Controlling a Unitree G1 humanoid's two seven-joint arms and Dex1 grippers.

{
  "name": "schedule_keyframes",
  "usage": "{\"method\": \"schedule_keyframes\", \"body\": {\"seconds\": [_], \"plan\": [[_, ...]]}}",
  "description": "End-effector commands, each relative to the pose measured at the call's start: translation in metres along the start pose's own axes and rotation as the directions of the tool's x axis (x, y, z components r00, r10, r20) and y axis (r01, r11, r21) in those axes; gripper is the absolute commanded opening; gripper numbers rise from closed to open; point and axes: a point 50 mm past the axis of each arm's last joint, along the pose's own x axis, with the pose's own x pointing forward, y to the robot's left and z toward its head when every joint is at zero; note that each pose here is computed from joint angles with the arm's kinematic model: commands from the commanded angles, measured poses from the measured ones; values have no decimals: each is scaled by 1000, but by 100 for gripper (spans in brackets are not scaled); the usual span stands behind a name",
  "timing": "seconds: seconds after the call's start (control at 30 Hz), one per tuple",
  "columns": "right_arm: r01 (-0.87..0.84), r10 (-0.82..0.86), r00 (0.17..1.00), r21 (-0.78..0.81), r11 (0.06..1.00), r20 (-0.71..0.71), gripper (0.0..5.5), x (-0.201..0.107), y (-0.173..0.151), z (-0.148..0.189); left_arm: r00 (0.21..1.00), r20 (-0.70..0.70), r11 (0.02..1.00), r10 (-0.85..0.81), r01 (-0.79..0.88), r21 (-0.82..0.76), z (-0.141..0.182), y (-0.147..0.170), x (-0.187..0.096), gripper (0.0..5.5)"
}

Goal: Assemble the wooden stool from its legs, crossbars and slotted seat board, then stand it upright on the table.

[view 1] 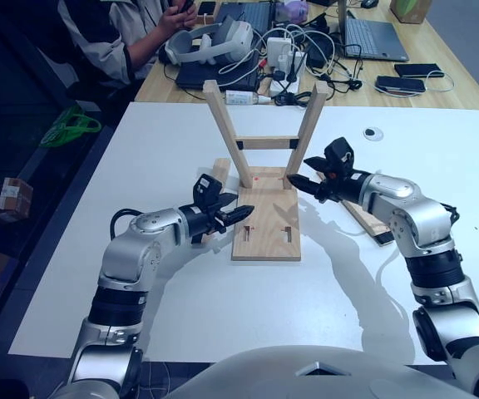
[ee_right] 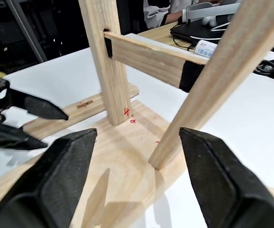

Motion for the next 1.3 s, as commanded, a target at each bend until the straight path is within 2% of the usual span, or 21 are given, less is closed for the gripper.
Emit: {"method": "schedule_keyframes", "body": {"seconds": [0.03, 0.23, 0.37, 0.6, 0.73, 0.83, 0.9, 1.03, 1.13, 1.2, 1.27, 1.3], "plan": [[-76, 76, 997, -4, 997, 0, 324, -5, 7, 5, 999, -32, 1000, 22, -21, 16, -5, 2, -1, 291], [-32, 16, 995, 169, 985, 95, 324, 35, 5, 2, 999, -36, 1000, 19, -18, 20, -6, 1, 1, 291], [27, -38, 998, 190, 981, 56, 324, 62, 8, -7, 999, -40, 1000, 11, -10, 26, -5, 0, 2, 291], [154, -153, 988, 121, 981, -16, 324, 70, 1, -18, 999, -45, 1000, 12, -11, 25, -6, 1, 2, 291], [182, -183, 983, 74, 981, 11, 324, 65, -5, -11, 999, -42, 1000, 13, -12, 27, -6, 1, 2, 291], [58, -77, 982, 114, 992, 171, 324, 63, 7, 23, 999, -41, 1000, 14, -13, 29, -6, 1, 2, 291], [-7, -45, 935, 146, 989, 353, 324, 60, 14, 67, 999, -42, 999, 18, -17, 30, -5, 2, 1, 291], [195, -294, 804, 238, 952, 517, 324, 64, 1, 136, 999, -34, 999, 26, -25, 43, -2, 4, 3, 291], [298, -398, 739, 265, 917, 545, 324, 72, -1, 170, 999, -25, 998, 27, -26, 54, 3, 6, 4, 291], [328, -409, 730, 245, 912, 548, 324, 79, 3, 178, 999, -21, 998, 30, -28, 59, 4, 7, 4, 291], [350, -421, 791, 236, 907, 444, 324, 97, 7, 159, 999, -20, 998, 30, -29, 62, 4, 7, 4, 291], [349, -415, 843, 238, 906, 343, 324, 108, 11, 138, 999, -19, 998, 31, -30, 62, 4, 7, 4, 291]]}}
